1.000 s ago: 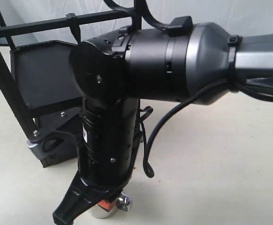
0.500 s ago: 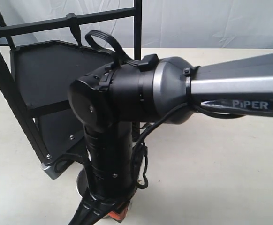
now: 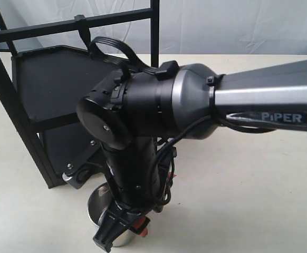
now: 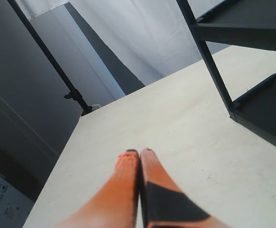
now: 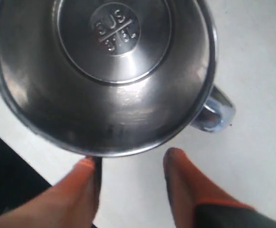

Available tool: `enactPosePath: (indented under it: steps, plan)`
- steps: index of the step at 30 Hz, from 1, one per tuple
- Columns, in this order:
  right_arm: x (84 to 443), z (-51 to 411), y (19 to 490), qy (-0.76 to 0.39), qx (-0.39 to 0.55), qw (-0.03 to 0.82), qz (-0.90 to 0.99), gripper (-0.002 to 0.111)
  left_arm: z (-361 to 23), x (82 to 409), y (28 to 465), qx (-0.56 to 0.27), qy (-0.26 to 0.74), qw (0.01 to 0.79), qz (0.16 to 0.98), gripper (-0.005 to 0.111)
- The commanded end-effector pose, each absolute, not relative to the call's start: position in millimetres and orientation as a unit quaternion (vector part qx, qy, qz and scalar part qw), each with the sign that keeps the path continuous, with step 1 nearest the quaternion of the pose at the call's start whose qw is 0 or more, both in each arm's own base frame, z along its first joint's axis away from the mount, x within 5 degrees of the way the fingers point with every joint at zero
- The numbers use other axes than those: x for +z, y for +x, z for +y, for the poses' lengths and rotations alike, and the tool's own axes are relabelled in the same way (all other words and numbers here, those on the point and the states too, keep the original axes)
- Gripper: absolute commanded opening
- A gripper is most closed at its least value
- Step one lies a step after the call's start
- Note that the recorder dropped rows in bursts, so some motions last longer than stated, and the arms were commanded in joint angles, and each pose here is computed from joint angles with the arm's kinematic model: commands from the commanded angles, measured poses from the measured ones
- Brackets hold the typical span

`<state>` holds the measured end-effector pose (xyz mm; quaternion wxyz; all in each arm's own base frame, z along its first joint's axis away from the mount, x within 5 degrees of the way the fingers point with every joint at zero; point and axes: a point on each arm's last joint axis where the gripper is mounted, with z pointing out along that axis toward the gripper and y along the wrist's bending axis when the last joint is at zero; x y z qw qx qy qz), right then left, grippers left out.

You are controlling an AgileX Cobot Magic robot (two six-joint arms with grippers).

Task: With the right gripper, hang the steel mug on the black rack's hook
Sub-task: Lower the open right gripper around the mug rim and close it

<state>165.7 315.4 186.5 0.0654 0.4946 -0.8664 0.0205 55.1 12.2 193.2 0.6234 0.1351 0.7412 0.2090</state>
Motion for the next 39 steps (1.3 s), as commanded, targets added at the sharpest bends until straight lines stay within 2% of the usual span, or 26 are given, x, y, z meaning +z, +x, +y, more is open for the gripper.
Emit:
enactPosePath:
  steps: [1, 11, 21, 32, 39]
  plan:
    - [190.7, 314.9, 163.6, 0.501, 0.007, 0.067, -0.863, 0.057, 11.8, 193.9, 54.9, 0.207, 0.135, 0.628, 0.738, 0.002]
    - [233.4, 308.5, 153.5, 0.503, -0.053, 0.032, -0.862, 0.057, 11.8, 193.9, 54.9, 0.207, 0.135, 0.628, 0.738, 0.002]
    - [220.3, 317.2, 148.3, 0.497, -0.082, 0.071, -0.861, 0.057, 11.8, 193.9, 54.9, 0.207, 0.135, 0.628, 0.738, 0.002]
    - [239.8, 331.6, 155.4, 0.509, -0.115, 0.021, -0.853, 0.057, 11.8, 193.9, 54.9, 0.207, 0.135, 0.628, 0.738, 0.002]
    - [213.3, 342.1, 160.8, 0.516, -0.111, 0.031, -0.849, 0.057, 11.8, 193.9, 54.9, 0.207, 0.135, 0.628, 0.738, 0.002]
